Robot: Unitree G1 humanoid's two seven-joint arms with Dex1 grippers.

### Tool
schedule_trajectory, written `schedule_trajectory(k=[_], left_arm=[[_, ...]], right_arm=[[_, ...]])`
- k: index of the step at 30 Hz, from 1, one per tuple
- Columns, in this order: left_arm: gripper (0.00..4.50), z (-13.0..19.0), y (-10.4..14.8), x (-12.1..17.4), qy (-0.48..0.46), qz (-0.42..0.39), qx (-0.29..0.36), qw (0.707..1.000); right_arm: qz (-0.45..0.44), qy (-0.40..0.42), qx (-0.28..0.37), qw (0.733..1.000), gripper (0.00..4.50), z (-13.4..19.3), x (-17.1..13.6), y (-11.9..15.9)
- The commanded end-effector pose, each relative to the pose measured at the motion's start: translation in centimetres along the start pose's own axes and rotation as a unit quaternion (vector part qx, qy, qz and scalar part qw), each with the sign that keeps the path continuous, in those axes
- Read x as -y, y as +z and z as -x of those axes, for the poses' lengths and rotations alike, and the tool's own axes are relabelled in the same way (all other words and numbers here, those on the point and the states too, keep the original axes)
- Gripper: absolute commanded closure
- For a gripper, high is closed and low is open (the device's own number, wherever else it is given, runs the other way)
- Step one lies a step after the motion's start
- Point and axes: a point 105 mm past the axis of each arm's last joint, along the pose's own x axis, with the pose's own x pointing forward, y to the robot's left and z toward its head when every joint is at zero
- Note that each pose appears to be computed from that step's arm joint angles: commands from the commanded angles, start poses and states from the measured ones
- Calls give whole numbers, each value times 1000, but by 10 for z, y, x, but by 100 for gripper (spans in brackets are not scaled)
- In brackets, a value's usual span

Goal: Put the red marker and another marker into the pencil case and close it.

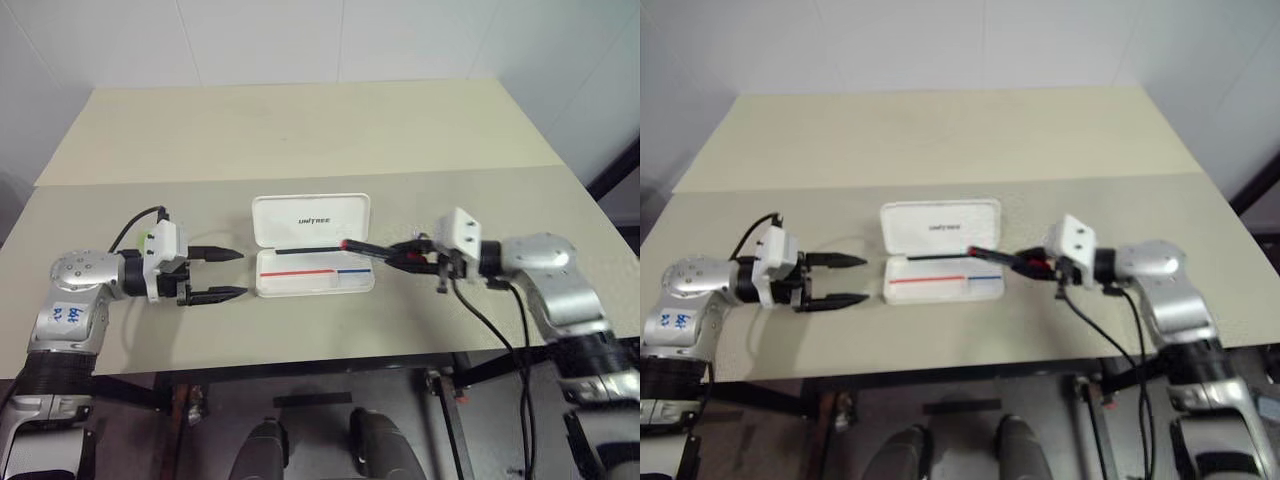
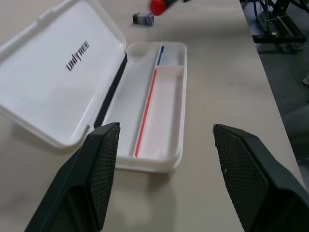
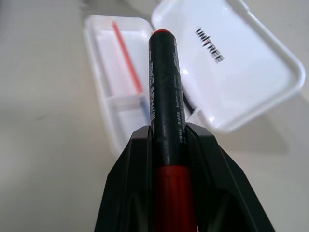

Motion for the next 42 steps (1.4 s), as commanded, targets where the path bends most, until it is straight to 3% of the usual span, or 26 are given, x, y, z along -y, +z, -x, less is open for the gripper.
schedule_trajectory(k=[1, 8, 17, 21, 28, 36, 42], left_arm=[[125, 0, 15, -3, 14, -30, 17, 999], [125, -5, 14, 2, 19, -30, 21, 999], [125, -6, 12, 9, 26, -24, 25, 999], [125, -6, 12, 8, 33, -24, 28, 999], [125, -8, 10, 8, 38, -24, 32, 998], [125, 4, 3, 5, 110, -16, 37, 993], [125, 30, -4, -6, 305, 28, 70, 949]], right_arm=[[39, 1, -9, 999, 389, -21, 9, 6], [63, 45, 1, 997, 389, -65, 3, 13], [89, 78, 7, 993, 389, -82, -10, 10], [113, 64, 7, 992, 262, -85, -7, 9], [134, 52, 55, 988, 2, -84, -4, 29], [66, 141, 190, 969, 2, -49, -40, 79], [27, 142, 161, 976, 2, -3, -48, 63]])
